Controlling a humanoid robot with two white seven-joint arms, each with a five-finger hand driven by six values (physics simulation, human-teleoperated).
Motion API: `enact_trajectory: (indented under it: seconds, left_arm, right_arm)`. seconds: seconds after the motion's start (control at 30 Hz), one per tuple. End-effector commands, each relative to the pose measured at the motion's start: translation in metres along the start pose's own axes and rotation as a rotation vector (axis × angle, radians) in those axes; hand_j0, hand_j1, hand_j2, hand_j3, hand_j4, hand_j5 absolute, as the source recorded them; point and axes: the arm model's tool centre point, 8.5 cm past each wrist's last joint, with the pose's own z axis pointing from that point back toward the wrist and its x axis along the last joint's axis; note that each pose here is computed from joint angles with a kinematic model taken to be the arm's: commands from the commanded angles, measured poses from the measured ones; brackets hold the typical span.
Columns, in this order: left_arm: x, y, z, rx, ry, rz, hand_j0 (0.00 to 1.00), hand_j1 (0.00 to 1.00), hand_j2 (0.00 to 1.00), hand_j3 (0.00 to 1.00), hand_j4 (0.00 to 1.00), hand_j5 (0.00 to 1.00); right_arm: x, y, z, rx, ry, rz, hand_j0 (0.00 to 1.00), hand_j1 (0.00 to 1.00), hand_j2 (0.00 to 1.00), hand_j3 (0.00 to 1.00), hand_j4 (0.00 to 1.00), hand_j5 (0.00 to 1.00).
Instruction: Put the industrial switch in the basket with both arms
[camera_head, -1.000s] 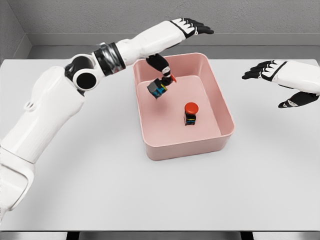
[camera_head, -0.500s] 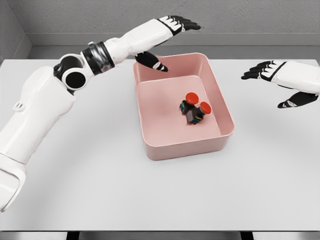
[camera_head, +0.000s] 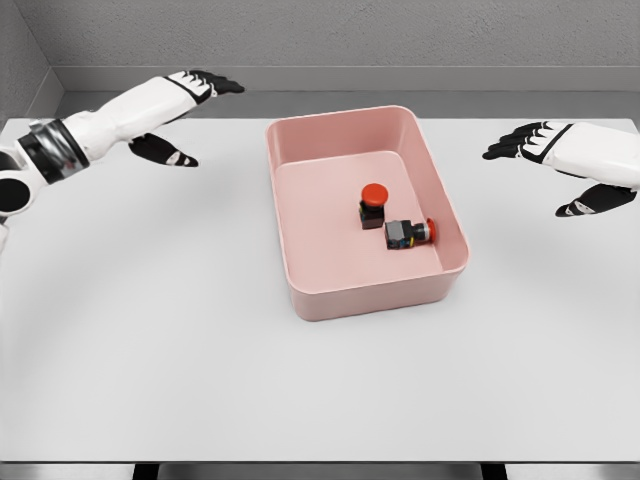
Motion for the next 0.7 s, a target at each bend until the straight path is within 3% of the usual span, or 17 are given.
enact_trajectory:
  seconds: [0.0, 0.27, 0.4, 0.57, 0.67]
  left_arm:
    - [-0.007, 0.012, 0.019, 0.0, 0.023, -0.023, 1.0, 1.0, 1.0, 1.0, 1.0, 1.0]
    - [-0.024, 0.01, 0.057, -0.053, 0.094, -0.046, 1.0, 1.0, 1.0, 1.0, 1.0, 1.0]
    - [-0.03, -0.011, 0.072, -0.097, 0.127, -0.023, 1.0, 1.0, 1.0, 1.0, 1.0, 1.0]
    - [-0.043, -0.003, 0.101, -0.116, 0.186, -0.04, 1.0, 1.0, 1.0, 1.0, 1.0, 1.0]
    - [-0.052, 0.013, 0.124, -0.09, 0.236, -0.061, 1.0, 1.0, 1.0, 1.0, 1.0, 1.0]
  right_arm:
    - [-0.001, -0.001, 0.001, -0.003, 0.003, -0.004, 1.0, 1.0, 1.0, 1.0, 1.0, 1.0]
    - [0.0, 0.0, 0.001, -0.003, 0.003, -0.006, 1.0, 1.0, 1.0, 1.0, 1.0, 1.0]
    - [-0.001, 0.0, 0.002, -0.002, 0.004, -0.005, 1.0, 1.0, 1.0, 1.0, 1.0, 1.0]
    - [-0.001, 0.002, 0.002, 0.001, 0.004, -0.009, 1.0, 1.0, 1.0, 1.0, 1.0, 1.0]
    - [0.0, 0.003, 0.0, 0.002, 0.0, -0.011, 1.0, 1.0, 1.0, 1.0, 1.0, 1.0]
